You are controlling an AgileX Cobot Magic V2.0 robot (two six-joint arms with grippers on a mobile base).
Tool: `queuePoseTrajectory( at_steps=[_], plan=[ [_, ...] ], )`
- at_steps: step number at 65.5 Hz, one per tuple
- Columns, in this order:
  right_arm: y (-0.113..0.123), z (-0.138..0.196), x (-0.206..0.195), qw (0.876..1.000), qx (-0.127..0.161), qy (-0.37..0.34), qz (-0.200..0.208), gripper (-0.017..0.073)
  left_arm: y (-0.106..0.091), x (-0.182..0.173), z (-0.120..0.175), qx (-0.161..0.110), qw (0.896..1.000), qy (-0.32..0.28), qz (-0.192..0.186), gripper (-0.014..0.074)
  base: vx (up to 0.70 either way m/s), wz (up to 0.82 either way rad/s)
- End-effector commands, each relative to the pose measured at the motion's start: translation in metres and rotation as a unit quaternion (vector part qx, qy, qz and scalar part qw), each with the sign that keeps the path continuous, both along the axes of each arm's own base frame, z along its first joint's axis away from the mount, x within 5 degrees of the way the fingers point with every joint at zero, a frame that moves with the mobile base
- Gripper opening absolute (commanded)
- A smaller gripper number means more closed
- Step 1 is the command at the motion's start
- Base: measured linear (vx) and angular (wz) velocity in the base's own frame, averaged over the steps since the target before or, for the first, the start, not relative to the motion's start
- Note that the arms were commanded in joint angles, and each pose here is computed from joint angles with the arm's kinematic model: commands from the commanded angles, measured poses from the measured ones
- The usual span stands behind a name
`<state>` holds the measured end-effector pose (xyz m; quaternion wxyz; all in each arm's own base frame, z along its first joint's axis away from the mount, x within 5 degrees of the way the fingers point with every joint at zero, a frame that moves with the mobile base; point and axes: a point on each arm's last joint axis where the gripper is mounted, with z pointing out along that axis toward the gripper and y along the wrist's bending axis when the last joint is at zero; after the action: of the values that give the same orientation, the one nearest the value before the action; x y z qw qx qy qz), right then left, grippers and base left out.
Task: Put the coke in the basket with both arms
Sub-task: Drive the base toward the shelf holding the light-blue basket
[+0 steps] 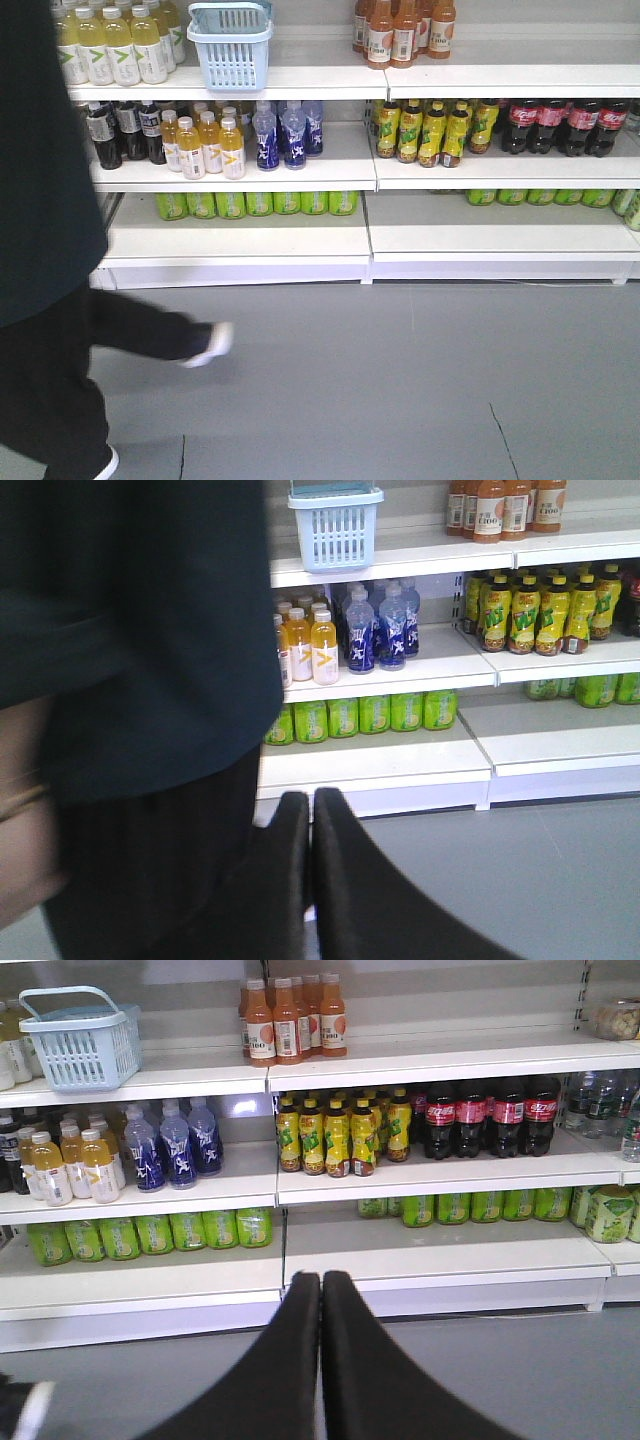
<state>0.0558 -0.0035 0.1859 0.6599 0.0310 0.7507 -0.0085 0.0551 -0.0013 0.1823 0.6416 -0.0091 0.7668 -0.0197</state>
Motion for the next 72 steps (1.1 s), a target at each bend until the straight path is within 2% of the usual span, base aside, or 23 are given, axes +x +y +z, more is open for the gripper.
queuePoseTrajectory(
  at_steps=[1, 72],
  plan=[
    [0.0, 0.0039, 0.0017, 1.0, -0.009, -0.026, 0.001, -0.001, -0.0003, -0.0008, 0.0151, -0.008, 0.999, -0.053, -0.002, -0.0006, 0.0, 0.0],
    [0.0, 0.0039, 0.0017, 1.0, -0.009, -0.026, 0.001, -0.001, -0.0003, -0.0008, 0.0151, -0.008, 0.999, -0.053, -0.002, -0.0006, 0.0, 0.0]
  ],
)
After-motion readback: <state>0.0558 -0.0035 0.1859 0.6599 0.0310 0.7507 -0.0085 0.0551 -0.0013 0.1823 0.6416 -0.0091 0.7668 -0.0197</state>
